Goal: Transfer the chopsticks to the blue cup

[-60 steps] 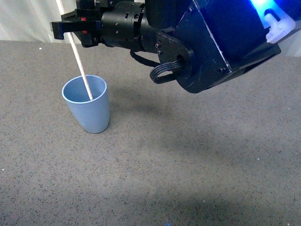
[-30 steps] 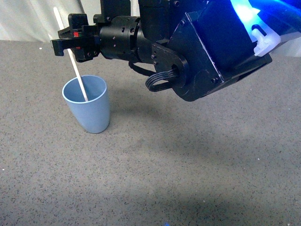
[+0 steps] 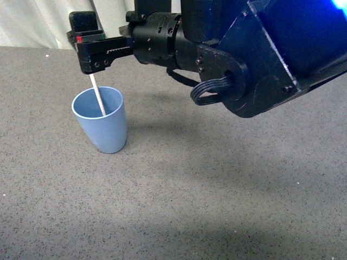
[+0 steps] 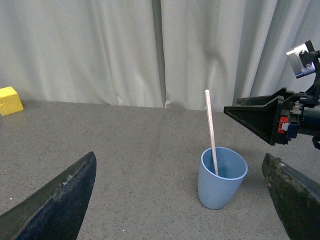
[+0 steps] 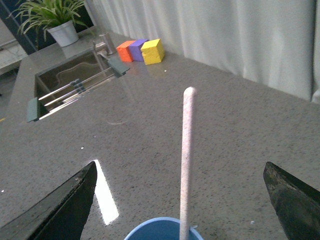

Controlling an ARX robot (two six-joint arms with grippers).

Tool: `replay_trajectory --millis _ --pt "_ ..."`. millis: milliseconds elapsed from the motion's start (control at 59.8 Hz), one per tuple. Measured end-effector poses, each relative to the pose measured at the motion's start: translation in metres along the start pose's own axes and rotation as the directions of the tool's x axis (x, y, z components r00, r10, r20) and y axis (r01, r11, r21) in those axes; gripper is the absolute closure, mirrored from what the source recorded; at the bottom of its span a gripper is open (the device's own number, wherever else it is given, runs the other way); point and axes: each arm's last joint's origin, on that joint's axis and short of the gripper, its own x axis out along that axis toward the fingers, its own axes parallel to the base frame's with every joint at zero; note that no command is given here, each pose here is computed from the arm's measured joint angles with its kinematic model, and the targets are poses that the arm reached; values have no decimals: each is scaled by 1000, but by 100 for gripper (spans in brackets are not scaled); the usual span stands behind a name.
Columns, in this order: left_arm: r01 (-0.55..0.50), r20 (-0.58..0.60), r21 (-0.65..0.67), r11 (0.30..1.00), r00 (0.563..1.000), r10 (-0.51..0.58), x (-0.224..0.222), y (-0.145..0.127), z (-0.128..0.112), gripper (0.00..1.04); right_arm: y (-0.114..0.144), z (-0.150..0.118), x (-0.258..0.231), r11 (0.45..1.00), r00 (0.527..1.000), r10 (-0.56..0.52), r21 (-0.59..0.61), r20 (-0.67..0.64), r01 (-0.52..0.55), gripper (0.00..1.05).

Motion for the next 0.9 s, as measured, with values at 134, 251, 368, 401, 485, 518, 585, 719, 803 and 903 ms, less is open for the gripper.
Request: replay_trajectory --millis 134,251,368,401,485,518,585,719,803,903 --pt "0 0 0 1000 1000 0 0 0 0 7 -17 -2 -12 984 984 -175 -19 -25 175 9" --pt "0 0 0 1000 1000 0 0 0 0 7 -34 -8 -33 947 947 -320 -51 -18 318 9" --pt "0 0 0 1000 1000 0 0 0 0 7 -45 -2 -56 888 891 -455 -69 9 454 9" --pt "0 0 0 1000 1000 0 0 0 0 7 -48 0 -63 866 869 -494 -72 24 494 9" --pt "0 0 0 1000 1000 0 0 0 0 7 -54 5 -83 796 800 -598 -77 52 600 9" --pt "0 0 0 1000 1000 0 0 0 0 7 -58 5 -92 757 760 -649 -81 22 649 9" --pt "0 0 0 1000 1000 0 0 0 0 7 -63 1 -106 692 694 -720 -97 -14 715 9" --pt "0 0 0 1000 1000 0 0 0 0 7 -67 -15 -144 547 550 -830 -62 93 835 24" --pt "-1 0 0 1000 1000 1 0 0 0 7 -55 -15 -175 531 526 -828 -29 195 847 39" --pt "0 0 0 1000 1000 0 0 0 0 7 -40 -6 -201 533 521 -819 -17 242 846 55"
